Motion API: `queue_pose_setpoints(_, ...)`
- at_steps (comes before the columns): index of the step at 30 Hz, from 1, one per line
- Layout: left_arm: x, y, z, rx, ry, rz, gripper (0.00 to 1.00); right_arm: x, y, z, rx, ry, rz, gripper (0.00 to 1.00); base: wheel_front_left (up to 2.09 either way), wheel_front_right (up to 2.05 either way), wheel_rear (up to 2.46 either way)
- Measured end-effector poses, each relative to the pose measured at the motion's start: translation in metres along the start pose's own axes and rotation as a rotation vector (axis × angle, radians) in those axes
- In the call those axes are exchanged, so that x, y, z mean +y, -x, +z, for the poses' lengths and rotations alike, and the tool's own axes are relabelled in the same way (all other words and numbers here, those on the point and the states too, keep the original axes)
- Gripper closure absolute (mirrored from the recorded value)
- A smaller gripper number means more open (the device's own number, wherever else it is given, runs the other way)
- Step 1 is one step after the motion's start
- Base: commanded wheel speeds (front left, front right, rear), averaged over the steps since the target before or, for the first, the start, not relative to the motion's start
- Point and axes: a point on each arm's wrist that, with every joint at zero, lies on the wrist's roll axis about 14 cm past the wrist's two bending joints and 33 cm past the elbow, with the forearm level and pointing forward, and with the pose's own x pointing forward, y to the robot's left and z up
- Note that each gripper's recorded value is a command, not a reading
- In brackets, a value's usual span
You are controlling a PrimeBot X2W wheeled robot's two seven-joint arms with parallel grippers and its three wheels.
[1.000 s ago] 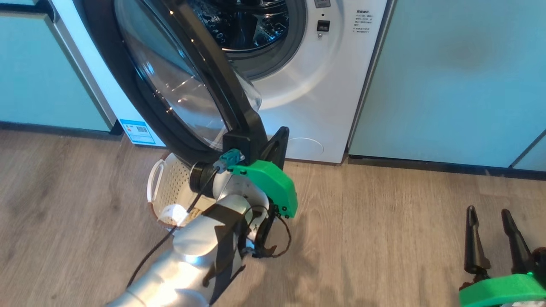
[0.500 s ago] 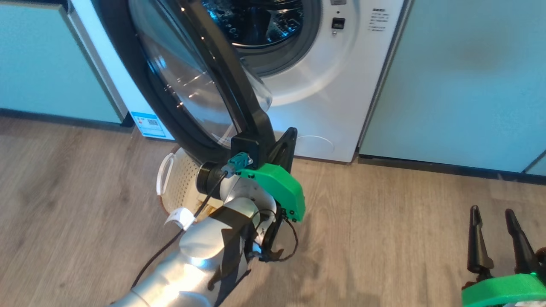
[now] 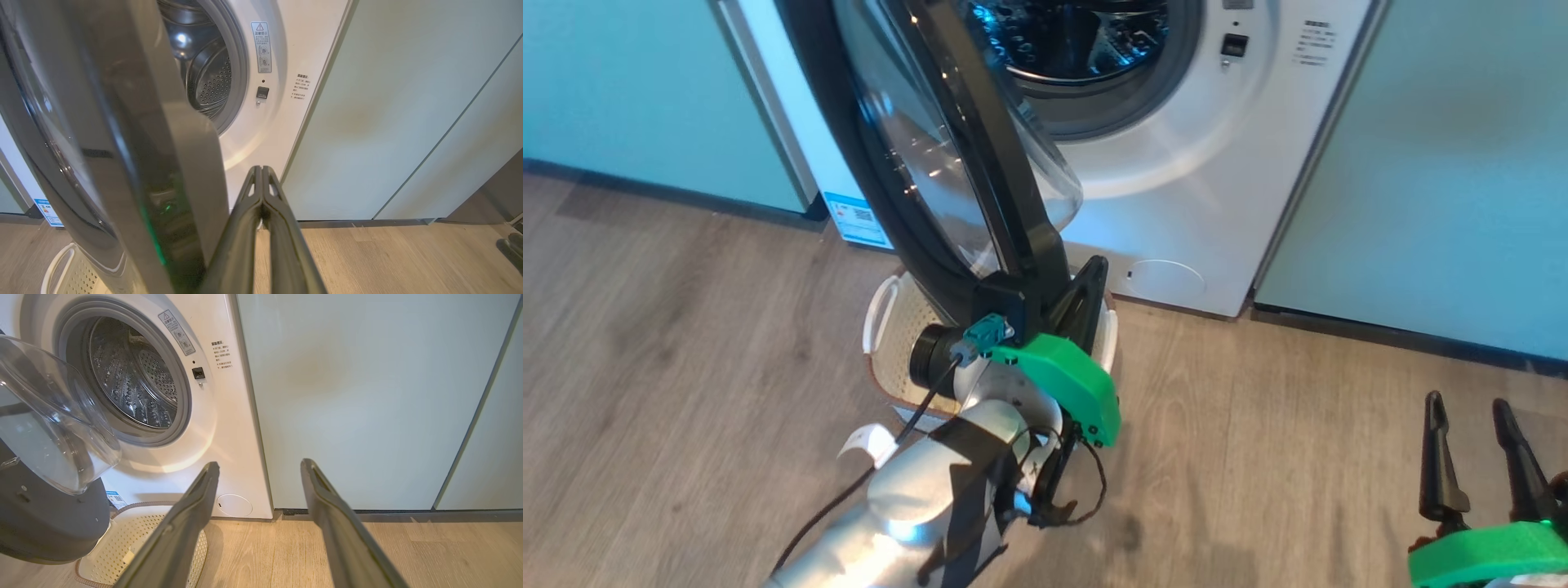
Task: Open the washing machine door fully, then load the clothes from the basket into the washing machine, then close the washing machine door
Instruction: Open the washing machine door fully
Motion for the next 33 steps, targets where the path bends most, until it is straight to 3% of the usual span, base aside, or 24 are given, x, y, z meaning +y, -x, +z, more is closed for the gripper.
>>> queue_pose_setpoints(20, 0.024, 0.044, -0.002, -0.009, -0.010, 0.112, 1.00, 0.026, -0.012, 0.002, -0.006, 0.002, 0.082, 0.00, 0.00, 0.00, 0.00)
queue_pose_setpoints(33, 0.038, 0.048, -0.003, -0.004, -0.022, 0.157, 1.00, 0.032, -0.015, -0.003, 0.009, -0.001, 0.098, 0.00, 0.00, 0.00, 0.00)
